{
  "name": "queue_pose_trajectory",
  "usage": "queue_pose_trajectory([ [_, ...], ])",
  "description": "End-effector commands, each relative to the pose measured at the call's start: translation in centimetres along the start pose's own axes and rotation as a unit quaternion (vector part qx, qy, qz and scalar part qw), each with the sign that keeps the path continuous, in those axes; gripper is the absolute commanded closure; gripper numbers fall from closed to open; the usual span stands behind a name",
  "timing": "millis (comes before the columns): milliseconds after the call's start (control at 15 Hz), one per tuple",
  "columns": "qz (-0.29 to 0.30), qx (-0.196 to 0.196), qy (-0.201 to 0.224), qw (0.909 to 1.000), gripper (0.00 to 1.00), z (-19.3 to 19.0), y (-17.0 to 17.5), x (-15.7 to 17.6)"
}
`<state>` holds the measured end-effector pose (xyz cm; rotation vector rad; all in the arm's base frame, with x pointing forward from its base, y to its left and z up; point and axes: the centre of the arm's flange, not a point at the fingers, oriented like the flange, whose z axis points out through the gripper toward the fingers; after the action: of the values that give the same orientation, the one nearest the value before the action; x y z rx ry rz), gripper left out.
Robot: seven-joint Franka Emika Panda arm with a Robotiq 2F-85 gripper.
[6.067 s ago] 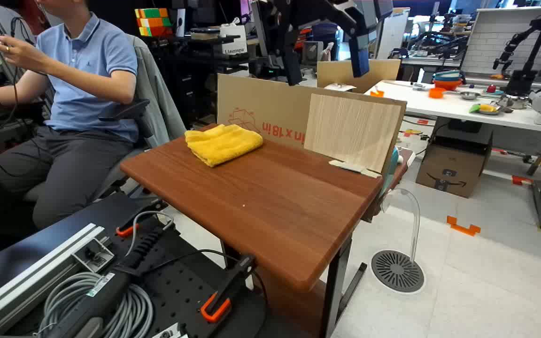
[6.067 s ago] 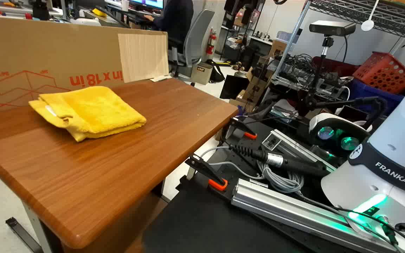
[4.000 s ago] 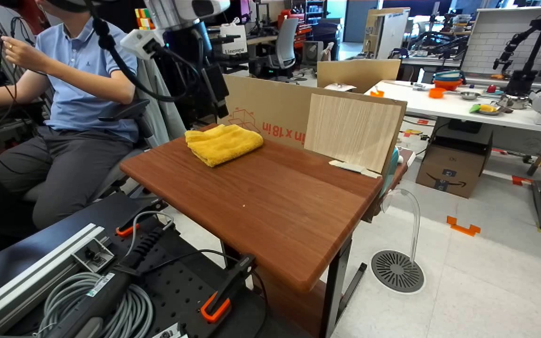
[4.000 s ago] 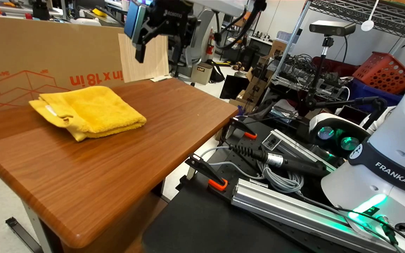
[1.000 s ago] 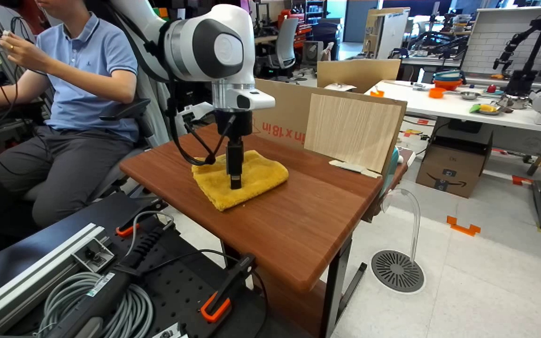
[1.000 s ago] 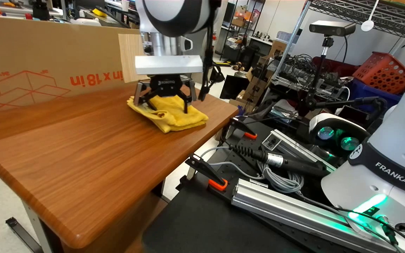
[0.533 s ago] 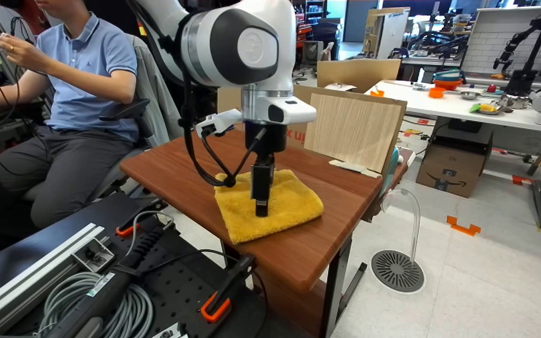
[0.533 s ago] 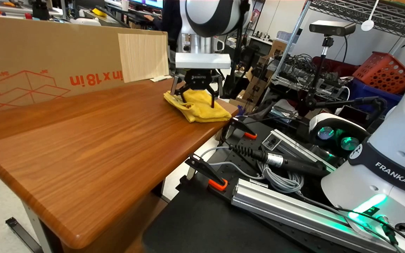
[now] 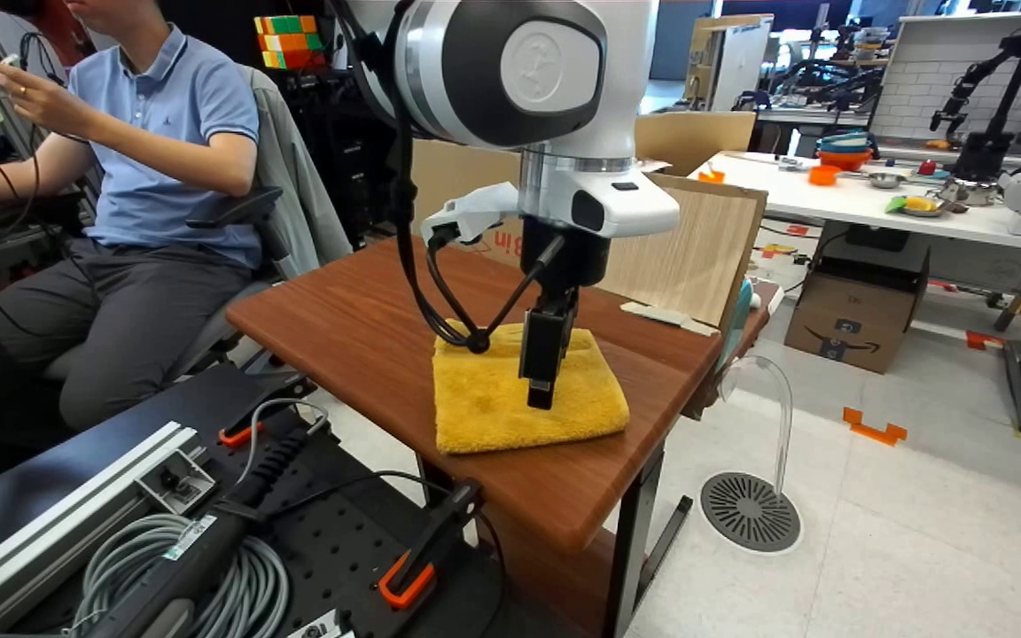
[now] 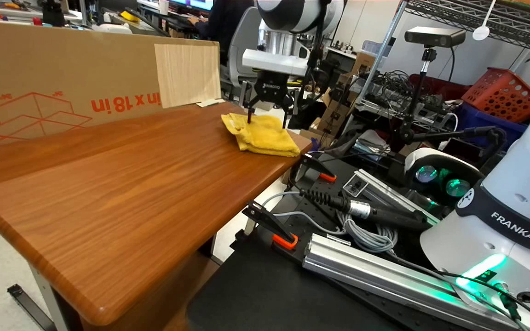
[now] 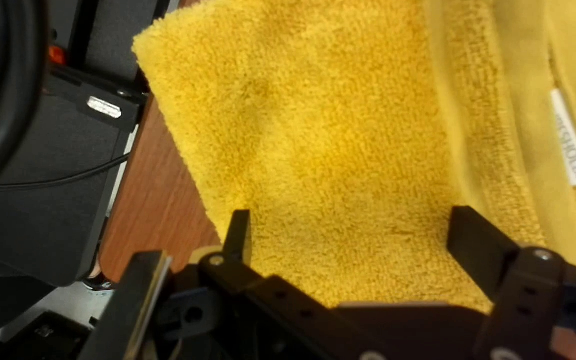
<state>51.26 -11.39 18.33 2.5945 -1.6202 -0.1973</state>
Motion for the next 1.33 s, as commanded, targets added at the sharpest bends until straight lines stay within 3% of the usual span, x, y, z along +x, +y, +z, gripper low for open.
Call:
queue_pose_trajectory([
  [0,-0.004,0.018,0.0,0.9998,0.0,0.2,0.9,-0.6],
  [400,-0.013,0.037,0.045,0.9982,0.0,2.5,1.2,-2.6],
  [667,0.003,0.067,0.071,0.9952,0.0,1.8,0.5,-2.3],
  [1000,0.024,0.091,0.095,0.9911,0.0,0.1,-4.1,-2.8],
  [1267,0.04,0.072,0.078,0.9935,0.0,0.9,-6.7,-4.7],
])
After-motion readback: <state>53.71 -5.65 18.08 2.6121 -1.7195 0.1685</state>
